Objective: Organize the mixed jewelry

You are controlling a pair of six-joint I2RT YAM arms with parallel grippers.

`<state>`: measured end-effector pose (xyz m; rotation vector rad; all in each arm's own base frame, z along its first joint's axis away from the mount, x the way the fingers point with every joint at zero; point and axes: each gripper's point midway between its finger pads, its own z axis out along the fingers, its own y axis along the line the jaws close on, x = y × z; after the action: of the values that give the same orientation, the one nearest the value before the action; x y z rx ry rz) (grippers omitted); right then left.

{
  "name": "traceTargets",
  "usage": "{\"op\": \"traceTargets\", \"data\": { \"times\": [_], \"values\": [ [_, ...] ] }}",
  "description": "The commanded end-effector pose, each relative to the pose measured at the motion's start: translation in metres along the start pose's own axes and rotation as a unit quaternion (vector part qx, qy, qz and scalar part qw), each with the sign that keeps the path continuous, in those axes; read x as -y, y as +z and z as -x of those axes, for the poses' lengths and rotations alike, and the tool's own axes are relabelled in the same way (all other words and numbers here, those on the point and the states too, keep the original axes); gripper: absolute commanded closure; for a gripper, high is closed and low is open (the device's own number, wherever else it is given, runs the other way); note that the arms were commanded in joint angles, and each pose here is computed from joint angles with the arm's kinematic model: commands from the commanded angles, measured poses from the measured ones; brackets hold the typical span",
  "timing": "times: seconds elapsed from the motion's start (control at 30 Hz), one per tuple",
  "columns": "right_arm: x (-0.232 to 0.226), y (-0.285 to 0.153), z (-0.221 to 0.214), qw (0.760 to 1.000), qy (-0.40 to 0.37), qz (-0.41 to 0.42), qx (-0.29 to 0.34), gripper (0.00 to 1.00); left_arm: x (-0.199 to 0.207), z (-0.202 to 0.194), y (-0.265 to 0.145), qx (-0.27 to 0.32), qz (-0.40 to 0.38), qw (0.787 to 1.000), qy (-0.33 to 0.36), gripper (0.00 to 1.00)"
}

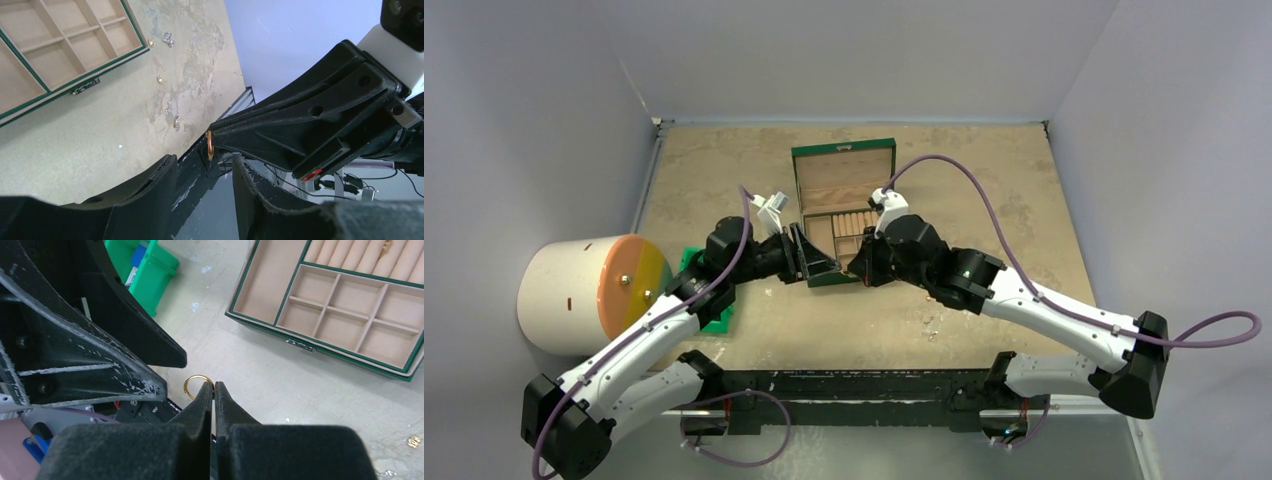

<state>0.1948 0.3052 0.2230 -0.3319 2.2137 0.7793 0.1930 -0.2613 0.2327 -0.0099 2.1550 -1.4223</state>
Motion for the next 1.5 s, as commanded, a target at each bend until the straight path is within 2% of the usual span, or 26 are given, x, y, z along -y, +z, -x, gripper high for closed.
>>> {"op": "traceTargets", "data": {
  "times": [0.0, 0.23, 0.73, 1.0, 1.2, 1.4, 1.47],
  "values": [
    [-0.026, -0.004, 0.026, 0.999, 0.012, 0.038, 0.033, 1.0, 0.019, 0.0, -0.005, 0.0, -0.048, 0.999, 0.004, 0.57],
    [-0.032, -0.002, 0.028, 0.998, 0.013, 0.044, 0.032, 1.0, 0.025, 0.0, -0.007, 0.006, -0.068, 0.998, 0.008, 0.61],
    [-0.035, -0.008, 0.022, 0.998, 0.012, 0.051, 0.03, 1.0, 0.018, 0.003, -0.006, 0.013, -0.056, 0.998, 0.007, 0.79],
    [-0.035, -0.011, 0.021, 0.998, 0.015, 0.052, 0.033, 1.0, 0.018, 0.003, -0.007, 0.014, -0.053, 0.998, 0.007, 1.0],
    [-0.04, -0.015, 0.021, 0.997, 0.014, 0.068, 0.035, 1.0, 0.021, 0.006, -0.008, 0.019, -0.054, 0.998, 0.009, 1.0],
    [-0.052, -0.035, 0.027, 0.991, 0.02, 0.116, 0.057, 0.7, 0.033, 0.01, -0.013, 0.025, -0.072, 0.997, 0.015, 1.0],
    [-0.054, -0.044, 0.027, 0.99, 0.02, 0.128, 0.056, 0.65, 0.04, 0.012, -0.016, 0.028, -0.083, 0.996, 0.02, 1.0]
  ]
}}
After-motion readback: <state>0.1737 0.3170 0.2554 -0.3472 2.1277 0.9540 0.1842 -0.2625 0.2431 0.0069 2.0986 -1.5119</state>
